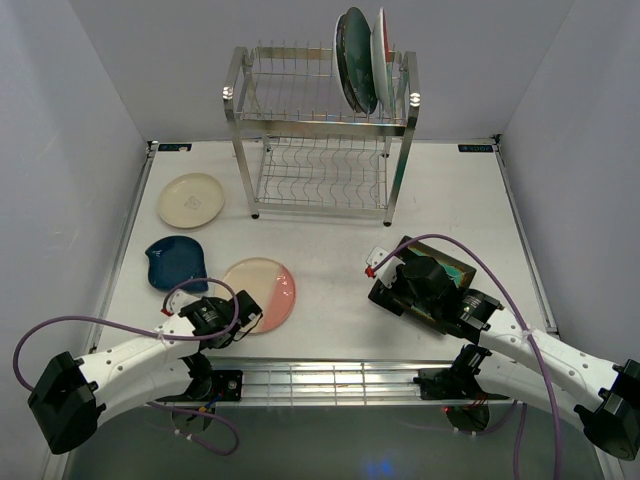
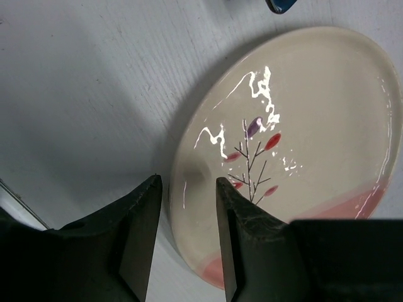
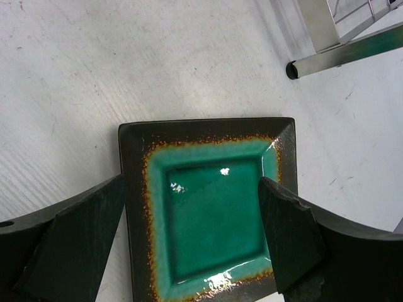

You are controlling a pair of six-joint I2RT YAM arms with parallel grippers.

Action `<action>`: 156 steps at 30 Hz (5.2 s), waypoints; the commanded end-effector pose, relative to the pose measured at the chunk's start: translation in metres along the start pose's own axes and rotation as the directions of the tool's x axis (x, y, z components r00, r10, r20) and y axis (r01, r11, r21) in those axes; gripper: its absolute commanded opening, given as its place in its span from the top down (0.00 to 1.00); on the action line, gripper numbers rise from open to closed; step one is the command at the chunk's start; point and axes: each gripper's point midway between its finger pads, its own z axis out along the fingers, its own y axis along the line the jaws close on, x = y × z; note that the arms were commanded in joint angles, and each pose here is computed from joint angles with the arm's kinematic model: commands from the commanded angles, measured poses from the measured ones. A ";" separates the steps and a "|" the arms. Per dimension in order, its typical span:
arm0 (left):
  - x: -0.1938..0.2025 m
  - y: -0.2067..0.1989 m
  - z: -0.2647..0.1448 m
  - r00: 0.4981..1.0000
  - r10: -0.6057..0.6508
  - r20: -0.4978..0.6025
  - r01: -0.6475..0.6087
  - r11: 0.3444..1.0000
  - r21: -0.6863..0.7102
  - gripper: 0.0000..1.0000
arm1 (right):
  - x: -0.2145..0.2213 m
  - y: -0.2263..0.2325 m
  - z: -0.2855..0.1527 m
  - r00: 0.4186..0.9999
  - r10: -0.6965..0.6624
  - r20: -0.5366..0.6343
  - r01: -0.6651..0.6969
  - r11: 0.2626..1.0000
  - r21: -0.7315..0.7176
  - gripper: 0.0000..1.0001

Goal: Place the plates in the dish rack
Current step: Pick up the plate at the center of the board.

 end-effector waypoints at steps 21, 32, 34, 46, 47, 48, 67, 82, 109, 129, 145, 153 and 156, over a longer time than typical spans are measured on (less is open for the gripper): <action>0.026 -0.003 0.012 0.997 -0.026 -0.072 0.026 1.000 -0.012 1.00 | -0.008 -0.001 -0.001 0.999 0.010 0.040 -0.011 1.000 0.011 0.10; 0.061 -0.037 0.006 0.979 0.112 -0.170 -0.115 0.993 -0.006 1.00 | -0.022 0.028 -0.003 0.991 -0.077 0.105 0.089 0.989 -0.118 0.10; 0.071 -0.045 0.004 0.968 0.128 -0.215 -0.124 0.992 0.034 1.00 | -0.023 0.032 -0.003 0.987 -0.105 0.119 0.121 0.984 -0.130 0.10; 0.101 -0.088 -0.014 0.927 0.202 -0.316 -0.148 0.971 0.186 1.00 | -0.055 0.069 -0.007 0.900 -0.270 0.341 0.356 0.907 -0.223 0.10; 0.102 -0.090 -0.015 0.925 0.207 -0.319 -0.152 0.970 0.190 1.00 | -0.057 0.071 -0.007 0.892 -0.280 0.354 0.373 0.900 -0.227 0.10; 0.105 -0.092 -0.017 0.921 0.215 -0.323 -0.157 0.967 0.199 1.00 | -0.060 0.075 -0.007 0.877 -0.296 0.379 0.401 0.884 -0.238 0.10; 0.120 -0.125 -0.072 0.881 0.269 -0.390 -0.104 0.913 0.394 1.00 | -0.078 0.125 -0.004 0.788 -0.382 0.482 0.570 0.749 -0.338 0.05; 0.142 -0.140 -0.101 0.852 0.267 -0.451 -0.044 0.894 0.446 1.00 | -0.080 0.131 0.021 0.793 -0.407 0.453 0.543 0.809 -0.224 0.00; 0.143 -0.138 -0.115 0.838 0.270 -0.475 -0.006 0.873 0.487 1.00 | -0.060 0.135 0.074 0.780 -0.502 0.375 0.574 0.812 -0.107 0.51; 0.132 -0.142 -0.117 0.855 0.268 -0.444 0.022 0.837 0.548 0.89 | -0.077 0.129 0.060 0.776 -0.457 0.435 0.540 0.838 -0.083 0.92; 0.134 -0.139 -0.106 0.867 0.226 -0.444 0.039 0.858 0.512 0.44 | -0.090 0.126 0.050 0.775 -0.422 0.471 0.512 0.856 -0.075 0.92; 0.139 -0.135 -0.093 0.874 0.174 -0.453 0.061 0.887 0.459 0.46 | -0.102 0.127 0.038 0.776 -0.370 0.511 0.481 0.871 -0.100 0.92; 0.139 -0.136 -0.091 0.876 0.153 -0.457 0.079 0.890 0.449 0.50 | -0.102 0.129 0.036 0.773 -0.364 0.519 0.483 0.869 -0.110 0.92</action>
